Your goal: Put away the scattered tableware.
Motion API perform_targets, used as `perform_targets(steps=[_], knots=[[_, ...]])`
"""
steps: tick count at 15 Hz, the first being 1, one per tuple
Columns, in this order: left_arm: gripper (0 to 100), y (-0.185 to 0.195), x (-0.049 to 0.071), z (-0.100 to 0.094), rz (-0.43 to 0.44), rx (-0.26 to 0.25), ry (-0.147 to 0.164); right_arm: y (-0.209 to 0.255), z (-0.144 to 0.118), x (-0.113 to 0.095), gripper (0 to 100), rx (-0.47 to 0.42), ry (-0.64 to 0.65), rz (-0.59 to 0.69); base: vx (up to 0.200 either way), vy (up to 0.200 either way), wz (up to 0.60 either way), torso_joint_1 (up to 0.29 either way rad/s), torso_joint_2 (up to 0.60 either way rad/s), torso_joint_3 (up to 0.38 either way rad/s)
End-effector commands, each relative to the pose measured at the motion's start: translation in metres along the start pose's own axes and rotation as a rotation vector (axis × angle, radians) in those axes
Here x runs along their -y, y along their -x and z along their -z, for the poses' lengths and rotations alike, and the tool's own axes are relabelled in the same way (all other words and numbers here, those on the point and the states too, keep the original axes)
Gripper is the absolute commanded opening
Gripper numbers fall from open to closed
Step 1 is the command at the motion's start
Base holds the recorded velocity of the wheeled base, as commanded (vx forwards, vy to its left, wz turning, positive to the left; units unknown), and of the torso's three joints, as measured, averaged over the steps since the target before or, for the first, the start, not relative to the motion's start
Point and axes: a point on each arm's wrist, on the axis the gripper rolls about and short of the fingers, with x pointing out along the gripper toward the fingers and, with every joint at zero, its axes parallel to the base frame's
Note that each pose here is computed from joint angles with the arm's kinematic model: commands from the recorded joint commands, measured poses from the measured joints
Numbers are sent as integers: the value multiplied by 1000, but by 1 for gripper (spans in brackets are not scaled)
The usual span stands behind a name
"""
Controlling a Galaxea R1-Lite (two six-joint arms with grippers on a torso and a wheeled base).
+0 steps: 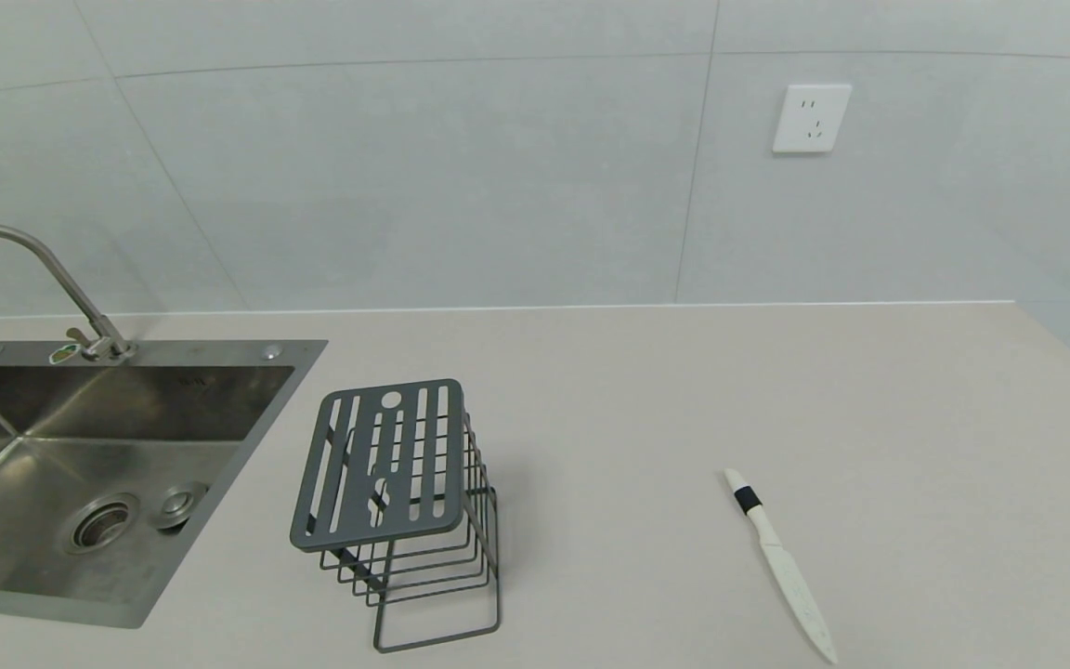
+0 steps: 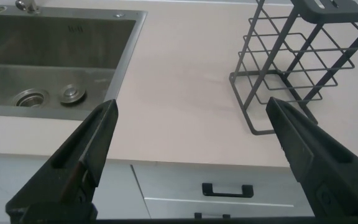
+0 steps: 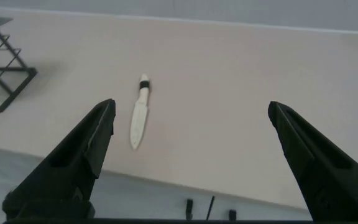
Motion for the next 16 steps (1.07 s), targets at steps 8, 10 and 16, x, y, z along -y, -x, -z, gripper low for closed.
perform_targets(steps=[8,10,16], knots=[[100,0,0,0,-1,-1,1,-55,-35,7,100,-319,-35,-206,0,0,0,0,0,0],[100,0,0,0,-1,-1,1,-63,-36,7,100,-338,-18,-226,0,0,0,0,0,0],[100,0,0,0,-1,-1,1,-94,-30,2,100,-460,120,-418,0,0,0,0,0,0]])
